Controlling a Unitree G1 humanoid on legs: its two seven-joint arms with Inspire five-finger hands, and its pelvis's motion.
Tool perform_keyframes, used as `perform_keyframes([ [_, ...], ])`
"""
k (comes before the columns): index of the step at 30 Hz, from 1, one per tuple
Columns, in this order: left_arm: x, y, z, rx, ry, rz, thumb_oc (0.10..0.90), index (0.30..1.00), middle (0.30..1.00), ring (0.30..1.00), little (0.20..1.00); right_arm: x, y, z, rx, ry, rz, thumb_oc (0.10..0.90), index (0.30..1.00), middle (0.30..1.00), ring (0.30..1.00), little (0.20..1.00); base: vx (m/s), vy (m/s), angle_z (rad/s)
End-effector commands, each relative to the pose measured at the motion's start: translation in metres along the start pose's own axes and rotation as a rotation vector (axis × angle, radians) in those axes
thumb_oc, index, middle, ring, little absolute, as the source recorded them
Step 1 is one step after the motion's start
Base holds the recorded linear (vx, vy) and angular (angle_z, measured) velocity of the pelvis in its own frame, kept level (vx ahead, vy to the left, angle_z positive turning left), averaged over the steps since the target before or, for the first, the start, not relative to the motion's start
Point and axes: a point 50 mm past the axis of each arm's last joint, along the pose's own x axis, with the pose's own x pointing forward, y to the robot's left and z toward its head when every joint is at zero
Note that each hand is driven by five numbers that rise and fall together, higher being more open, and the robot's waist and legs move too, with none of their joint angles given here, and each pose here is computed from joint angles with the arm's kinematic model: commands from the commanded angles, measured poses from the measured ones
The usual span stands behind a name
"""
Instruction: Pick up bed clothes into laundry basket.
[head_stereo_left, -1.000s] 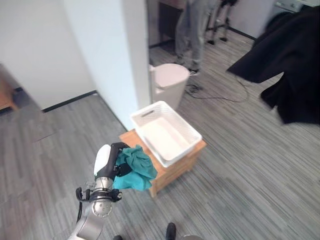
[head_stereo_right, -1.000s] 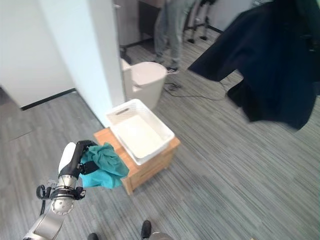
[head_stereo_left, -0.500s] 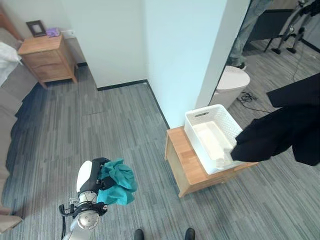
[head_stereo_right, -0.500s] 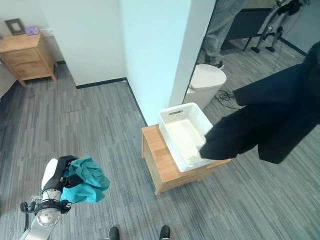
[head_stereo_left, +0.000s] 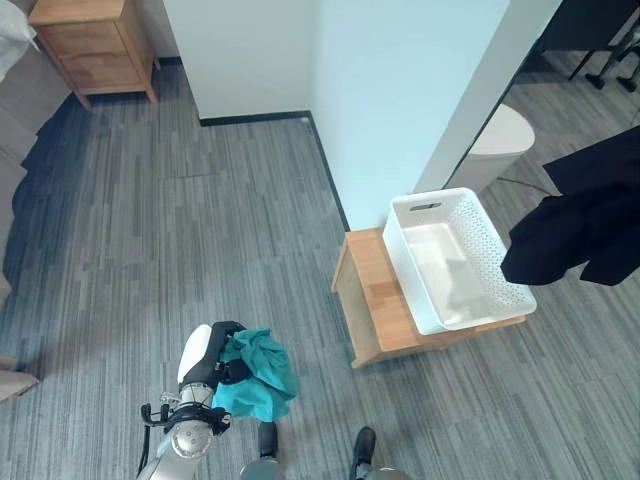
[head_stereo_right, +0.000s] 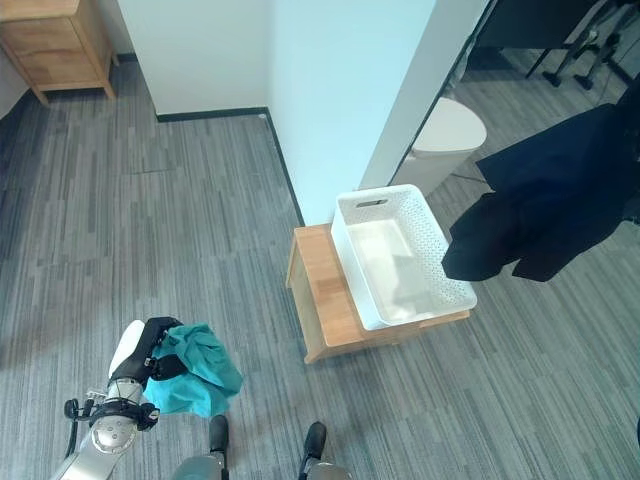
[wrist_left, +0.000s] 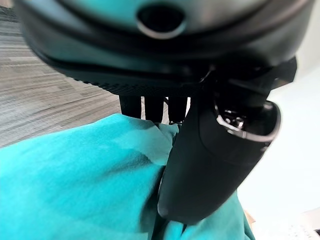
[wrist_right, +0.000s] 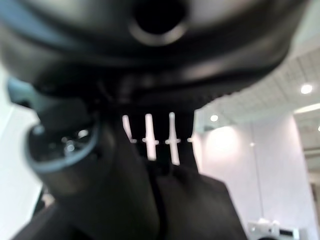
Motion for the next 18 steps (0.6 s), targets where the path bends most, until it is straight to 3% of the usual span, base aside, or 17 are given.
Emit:
perform_keyframes([
  [1,0.020,0.023,0.051,0.003,-0.284,0.072,0.400,0.300,0.300,0.300,0.300,0.025,-0.071,0.001,0.083,0.068,-0.323,0.400,0.300,0.300,0.300,0.300,-0.03,0.026,0.04],
  [12,0.032,0.021,0.066,-0.011,-0.329,0.092,0.400,0.300,0.300,0.300,0.300,0.030,-0.060,0.020,0.194,0.058,-0.322,0.400,0.300,0.300,0.300,0.300,-0.03,0.017,0.02],
  [18,0.038,0.013,0.076,-0.041,-0.342,0.088,0.400,0.300,0.300,0.300,0.300,0.023,-0.009,0.040,0.342,0.077,-0.193,0.400,0.300,0.300,0.300,0.300,-0.04,0.015,-0.01],
])
